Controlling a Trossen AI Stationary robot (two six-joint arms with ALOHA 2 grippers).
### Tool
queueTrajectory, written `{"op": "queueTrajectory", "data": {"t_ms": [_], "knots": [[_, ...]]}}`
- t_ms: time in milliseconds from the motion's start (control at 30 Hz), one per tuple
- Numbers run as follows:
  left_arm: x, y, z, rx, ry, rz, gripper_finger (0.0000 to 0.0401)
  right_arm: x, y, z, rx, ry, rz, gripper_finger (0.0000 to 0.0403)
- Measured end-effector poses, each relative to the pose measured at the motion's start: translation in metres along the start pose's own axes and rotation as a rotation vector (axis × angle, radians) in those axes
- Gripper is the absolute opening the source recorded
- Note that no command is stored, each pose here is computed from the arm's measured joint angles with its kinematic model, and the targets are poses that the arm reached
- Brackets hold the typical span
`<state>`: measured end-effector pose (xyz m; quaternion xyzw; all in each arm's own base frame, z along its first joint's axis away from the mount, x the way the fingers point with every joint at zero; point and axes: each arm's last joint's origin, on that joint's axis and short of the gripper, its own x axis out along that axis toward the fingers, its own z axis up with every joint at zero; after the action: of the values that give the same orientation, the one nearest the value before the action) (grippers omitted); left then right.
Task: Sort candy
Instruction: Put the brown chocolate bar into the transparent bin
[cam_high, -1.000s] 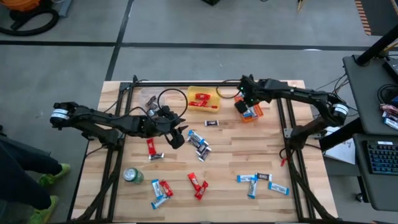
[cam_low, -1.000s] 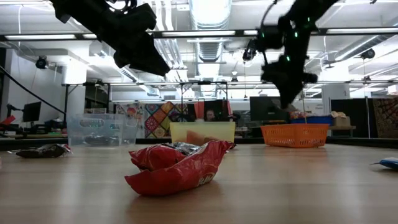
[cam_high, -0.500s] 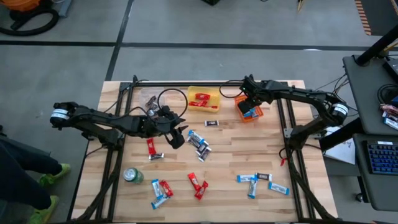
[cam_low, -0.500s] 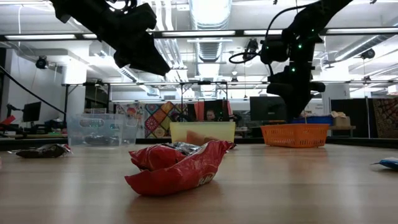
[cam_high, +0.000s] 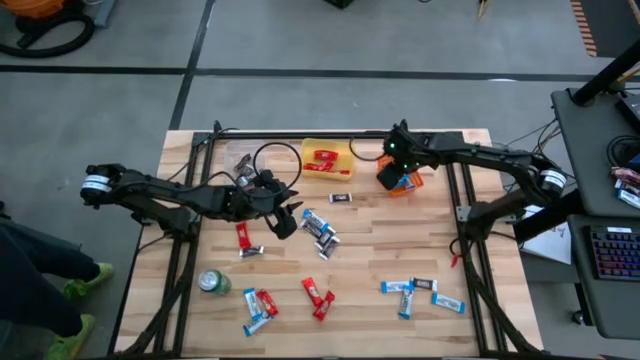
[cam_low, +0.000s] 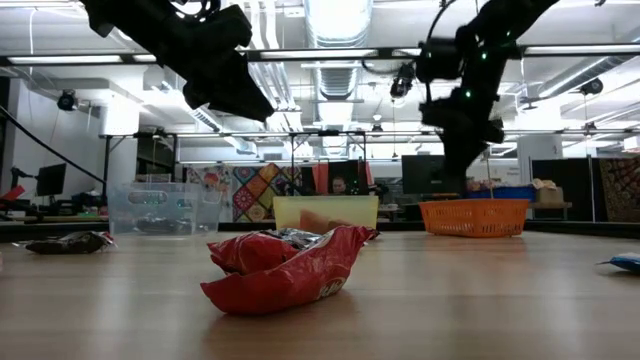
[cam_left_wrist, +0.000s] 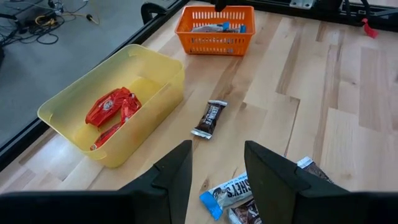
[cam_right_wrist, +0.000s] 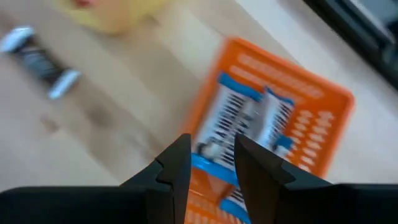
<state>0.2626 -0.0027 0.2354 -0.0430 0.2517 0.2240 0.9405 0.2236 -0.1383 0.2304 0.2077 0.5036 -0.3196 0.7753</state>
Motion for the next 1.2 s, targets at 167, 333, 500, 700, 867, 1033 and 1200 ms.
{"op": "queueTrajectory", "data": {"t_ms": [167,333,500,700,867,1033,1200], "knots": [[0.0,0.0,0.0,-0.001,-0.003,-0.001,0.013,-0.011,0.032,-0.004,-0.202,-0.081,0.07,0.0111],[0.0,0.0,0.001,-0.005,-0.01,-0.002,0.013,-0.014,0.068,-0.012,-0.397,-0.188,0.152,0.0111],[0.0,0.0,0.001,-0.005,-0.009,-0.002,0.013,-0.014,0.091,-0.017,-0.499,-0.291,0.28,0.0111],[0.0,0.0,0.001,-0.003,-0.012,-0.003,0.013,0.0,0.104,-0.02,-0.556,-0.377,0.344,0.0111],[0.0,0.0,0.001,-0.003,-0.013,-0.004,0.013,0.026,0.108,-0.024,-0.614,-0.411,0.336,0.0111],[0.0,0.0,0.001,-0.003,-0.014,-0.004,0.013,0.047,0.111,-0.027,-0.605,-0.356,0.316,0.0111],[0.0,0.0,0.001,-0.004,-0.016,-0.004,0.013,0.066,0.115,-0.027,-0.634,-0.345,0.292,0.0111]]}}
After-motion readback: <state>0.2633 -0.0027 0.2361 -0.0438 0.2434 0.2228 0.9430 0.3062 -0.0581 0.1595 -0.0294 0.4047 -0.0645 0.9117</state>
